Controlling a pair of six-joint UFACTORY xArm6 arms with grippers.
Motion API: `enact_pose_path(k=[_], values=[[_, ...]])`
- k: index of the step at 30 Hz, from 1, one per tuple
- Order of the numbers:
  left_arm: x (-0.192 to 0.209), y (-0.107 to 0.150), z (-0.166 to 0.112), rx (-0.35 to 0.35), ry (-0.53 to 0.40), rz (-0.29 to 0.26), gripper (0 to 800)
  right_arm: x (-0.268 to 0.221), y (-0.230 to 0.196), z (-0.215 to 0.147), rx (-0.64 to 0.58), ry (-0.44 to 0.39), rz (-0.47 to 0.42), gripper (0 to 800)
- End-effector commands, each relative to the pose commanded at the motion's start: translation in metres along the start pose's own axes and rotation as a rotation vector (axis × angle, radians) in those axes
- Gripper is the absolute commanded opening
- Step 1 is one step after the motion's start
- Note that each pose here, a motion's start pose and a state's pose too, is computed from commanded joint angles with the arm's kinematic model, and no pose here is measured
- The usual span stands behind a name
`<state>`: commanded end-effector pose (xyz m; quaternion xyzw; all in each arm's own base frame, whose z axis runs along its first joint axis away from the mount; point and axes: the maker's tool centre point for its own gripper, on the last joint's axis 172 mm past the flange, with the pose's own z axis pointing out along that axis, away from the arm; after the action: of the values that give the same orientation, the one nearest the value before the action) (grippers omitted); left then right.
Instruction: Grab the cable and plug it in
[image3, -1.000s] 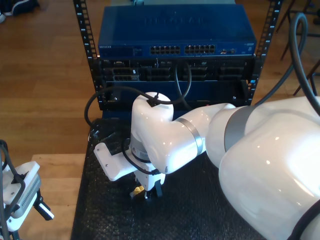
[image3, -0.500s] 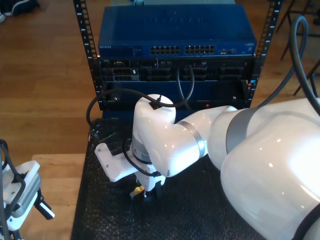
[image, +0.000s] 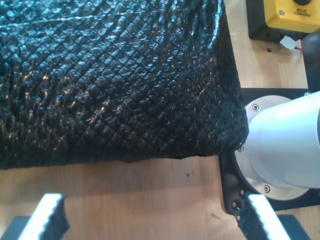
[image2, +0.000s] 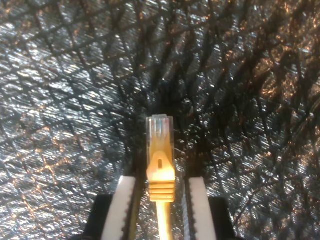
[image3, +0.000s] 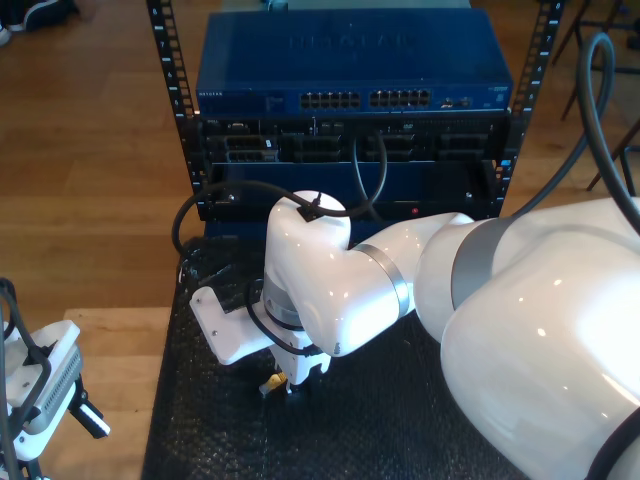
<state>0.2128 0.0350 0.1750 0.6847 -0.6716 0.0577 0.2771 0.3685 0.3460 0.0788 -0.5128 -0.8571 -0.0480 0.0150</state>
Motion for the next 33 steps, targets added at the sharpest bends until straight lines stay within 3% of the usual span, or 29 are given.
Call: enact_pose_path(k=[7, 18, 29, 33], values=[[0.0, 0.0, 0.0, 0.0, 0.0, 0.0, 800, 0.001, 0.0, 0.0, 0.0, 0.0, -0.002, 201], [0.0, 0.0, 0.0, -0.001, 0.001, -0.002, 800, 0.002, -0.001, 0.002, -0.007, 0.001, 0.004, 31], [0.013, -0.008, -0.004, 0.029, 0.041, 0.002, 800, -0.014, 0.014, -0.031, -0.068, 0.018, 0.064, 8], [0.033, -0.016, -0.001, 0.034, 0.071, 0.032, 799, -0.034, 0.02, -0.049, -0.091, 0.02, 0.107, 8]])
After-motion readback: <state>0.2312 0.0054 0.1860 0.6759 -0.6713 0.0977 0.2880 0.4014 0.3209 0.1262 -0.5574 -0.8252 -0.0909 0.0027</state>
